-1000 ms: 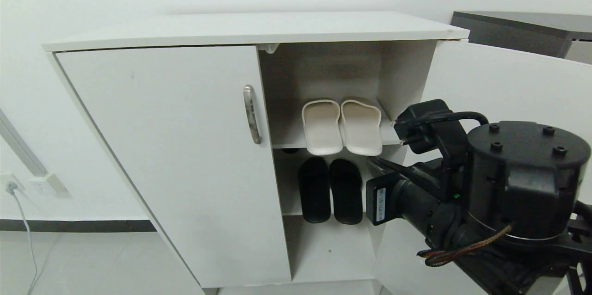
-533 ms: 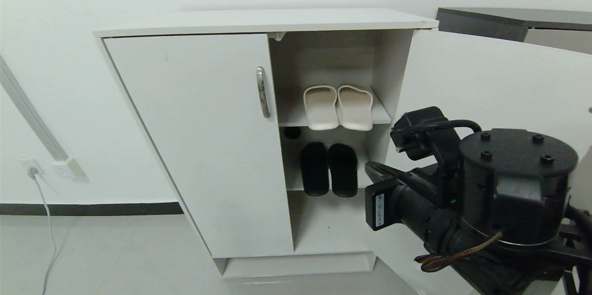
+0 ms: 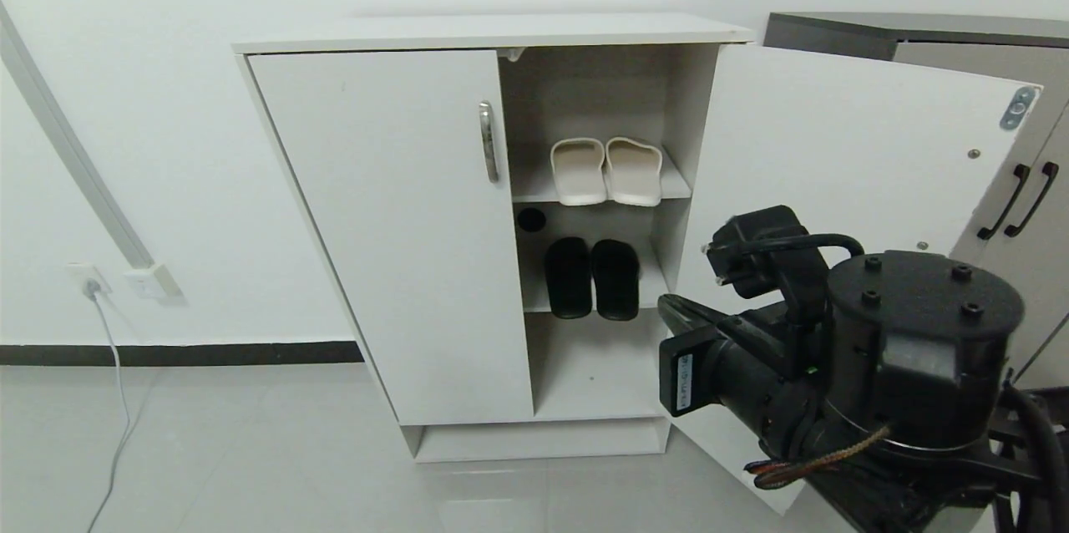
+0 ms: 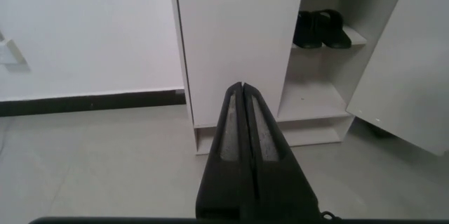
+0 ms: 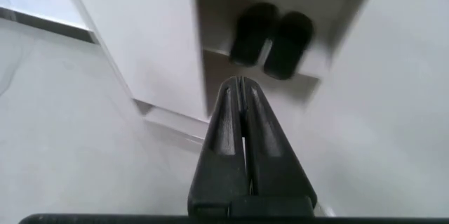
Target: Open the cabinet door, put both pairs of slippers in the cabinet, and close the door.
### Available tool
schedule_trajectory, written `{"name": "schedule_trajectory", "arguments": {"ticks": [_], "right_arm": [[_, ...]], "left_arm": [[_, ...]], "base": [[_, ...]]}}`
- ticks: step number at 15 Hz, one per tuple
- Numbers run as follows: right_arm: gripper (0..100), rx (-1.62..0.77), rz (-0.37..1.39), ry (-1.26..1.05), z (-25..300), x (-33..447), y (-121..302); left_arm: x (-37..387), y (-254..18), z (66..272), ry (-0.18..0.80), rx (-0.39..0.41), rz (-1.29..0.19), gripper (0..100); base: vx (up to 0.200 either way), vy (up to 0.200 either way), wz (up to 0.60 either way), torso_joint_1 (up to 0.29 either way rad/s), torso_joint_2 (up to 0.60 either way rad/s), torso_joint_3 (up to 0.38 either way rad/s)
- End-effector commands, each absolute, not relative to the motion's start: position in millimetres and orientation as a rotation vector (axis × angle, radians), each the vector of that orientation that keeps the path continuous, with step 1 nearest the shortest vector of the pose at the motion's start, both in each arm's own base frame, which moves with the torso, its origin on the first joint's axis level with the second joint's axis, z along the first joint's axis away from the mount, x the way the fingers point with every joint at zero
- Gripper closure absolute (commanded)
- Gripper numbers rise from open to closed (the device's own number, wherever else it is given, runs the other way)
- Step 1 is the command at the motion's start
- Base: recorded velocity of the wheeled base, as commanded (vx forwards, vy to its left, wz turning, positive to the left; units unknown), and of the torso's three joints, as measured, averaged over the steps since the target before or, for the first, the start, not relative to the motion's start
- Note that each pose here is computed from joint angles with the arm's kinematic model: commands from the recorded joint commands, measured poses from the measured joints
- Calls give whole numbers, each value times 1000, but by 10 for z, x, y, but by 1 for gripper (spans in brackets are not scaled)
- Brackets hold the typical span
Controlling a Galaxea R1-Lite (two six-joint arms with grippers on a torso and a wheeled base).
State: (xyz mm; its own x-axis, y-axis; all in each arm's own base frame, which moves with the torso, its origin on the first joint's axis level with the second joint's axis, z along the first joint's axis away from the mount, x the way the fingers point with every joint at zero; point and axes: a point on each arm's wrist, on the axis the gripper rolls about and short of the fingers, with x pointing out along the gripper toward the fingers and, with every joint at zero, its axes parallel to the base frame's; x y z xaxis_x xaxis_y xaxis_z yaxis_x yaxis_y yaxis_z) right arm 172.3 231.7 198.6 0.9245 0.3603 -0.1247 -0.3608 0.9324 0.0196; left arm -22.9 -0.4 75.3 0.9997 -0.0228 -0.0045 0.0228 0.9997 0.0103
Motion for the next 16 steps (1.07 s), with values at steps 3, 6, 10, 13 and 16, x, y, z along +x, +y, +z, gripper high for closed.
{"name": "schedule_trajectory", "arguments": {"ticks": [3, 6, 10, 13, 16], "right_arm": [[100, -45, 335, 170, 1804, 1869, 2332], [100, -45, 335, 170, 1804, 1869, 2332], [100, -46, 337, 171, 1800, 1864, 2333], [100, -49, 335, 174, 1789, 1867, 2337], [100, -58, 328, 186, 1735, 1890, 2360]], "left_arm": [[-229, -4, 753, 4, 11, -23, 100], [-229, -4, 753, 4, 11, -23, 100], [-229, -4, 753, 4, 9, -23, 100], [-229, -4, 753, 4, 9, -23, 100], [-229, -4, 753, 4, 9, -23, 100]], "base": [[0, 0, 0, 0, 0, 0], [0, 0, 0, 0, 0, 0], [0, 0, 0, 0, 0, 0], [0, 0, 0, 0, 0, 0], [0, 0, 0, 0, 0, 0]]}}
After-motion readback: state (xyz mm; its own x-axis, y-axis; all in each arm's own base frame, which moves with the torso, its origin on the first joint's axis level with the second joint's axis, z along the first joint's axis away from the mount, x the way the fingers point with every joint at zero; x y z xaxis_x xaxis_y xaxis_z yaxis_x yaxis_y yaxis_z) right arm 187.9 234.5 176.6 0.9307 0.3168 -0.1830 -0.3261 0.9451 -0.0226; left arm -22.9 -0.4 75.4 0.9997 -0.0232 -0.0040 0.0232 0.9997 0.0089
